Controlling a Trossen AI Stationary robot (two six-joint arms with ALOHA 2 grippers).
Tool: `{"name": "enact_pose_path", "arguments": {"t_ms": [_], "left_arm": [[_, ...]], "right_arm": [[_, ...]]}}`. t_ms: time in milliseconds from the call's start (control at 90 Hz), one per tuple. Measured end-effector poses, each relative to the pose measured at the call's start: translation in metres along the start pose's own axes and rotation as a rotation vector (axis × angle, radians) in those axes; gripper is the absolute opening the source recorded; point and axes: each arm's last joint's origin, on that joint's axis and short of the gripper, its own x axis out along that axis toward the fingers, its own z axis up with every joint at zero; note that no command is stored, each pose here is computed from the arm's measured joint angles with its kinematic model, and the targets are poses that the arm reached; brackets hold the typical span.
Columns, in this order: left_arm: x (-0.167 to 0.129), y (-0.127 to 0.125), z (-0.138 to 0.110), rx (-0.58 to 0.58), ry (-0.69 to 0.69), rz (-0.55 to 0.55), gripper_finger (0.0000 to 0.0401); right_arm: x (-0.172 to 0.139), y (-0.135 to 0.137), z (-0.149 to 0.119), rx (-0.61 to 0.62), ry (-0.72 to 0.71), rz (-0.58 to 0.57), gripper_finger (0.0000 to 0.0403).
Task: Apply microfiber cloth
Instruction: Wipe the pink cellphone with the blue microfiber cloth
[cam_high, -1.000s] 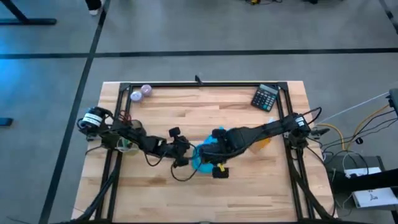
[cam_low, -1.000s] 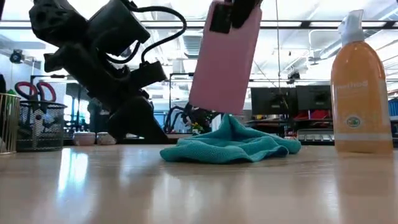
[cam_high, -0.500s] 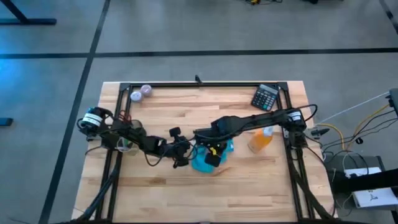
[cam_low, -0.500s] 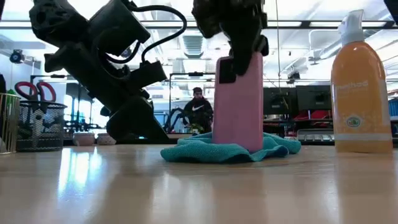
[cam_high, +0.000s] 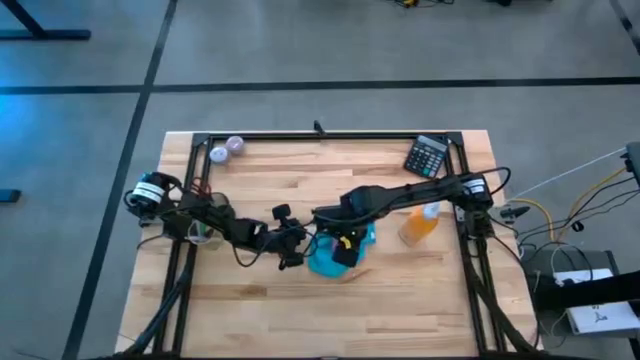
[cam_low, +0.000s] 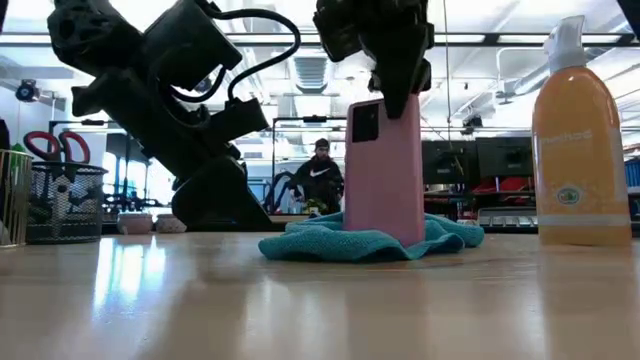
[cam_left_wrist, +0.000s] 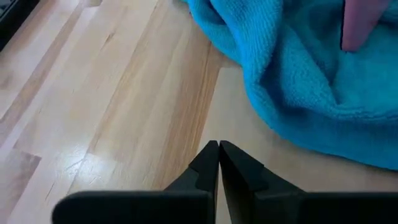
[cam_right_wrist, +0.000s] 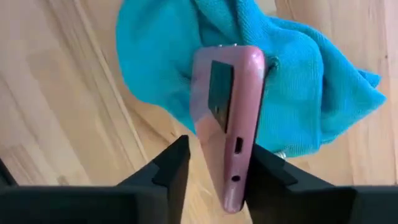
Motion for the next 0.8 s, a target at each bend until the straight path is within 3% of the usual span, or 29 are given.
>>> {"name": "enact_pose_path", "arguments": {"t_ms": [211,422,800], "left_arm": [[0.000,0.000,0.000,-0.002,-0.003,-0.001,0.0000],[0.000,0.000,0.000,-0.003,-0.004,-0.001,0.0000],[0.000,0.000,0.000,-0.008,-0.005,-0.002,0.0000]], "right_arm": [[-0.003,-0.009,0.001,0.018,0.014,-0.010,0.0163],[-0.022,-0.020,0.005,0.034,0.009,-0.016,0.0175],[-0.042,-0.033,0.010,0.032,-0.086,-0.213,0.0137]]}}
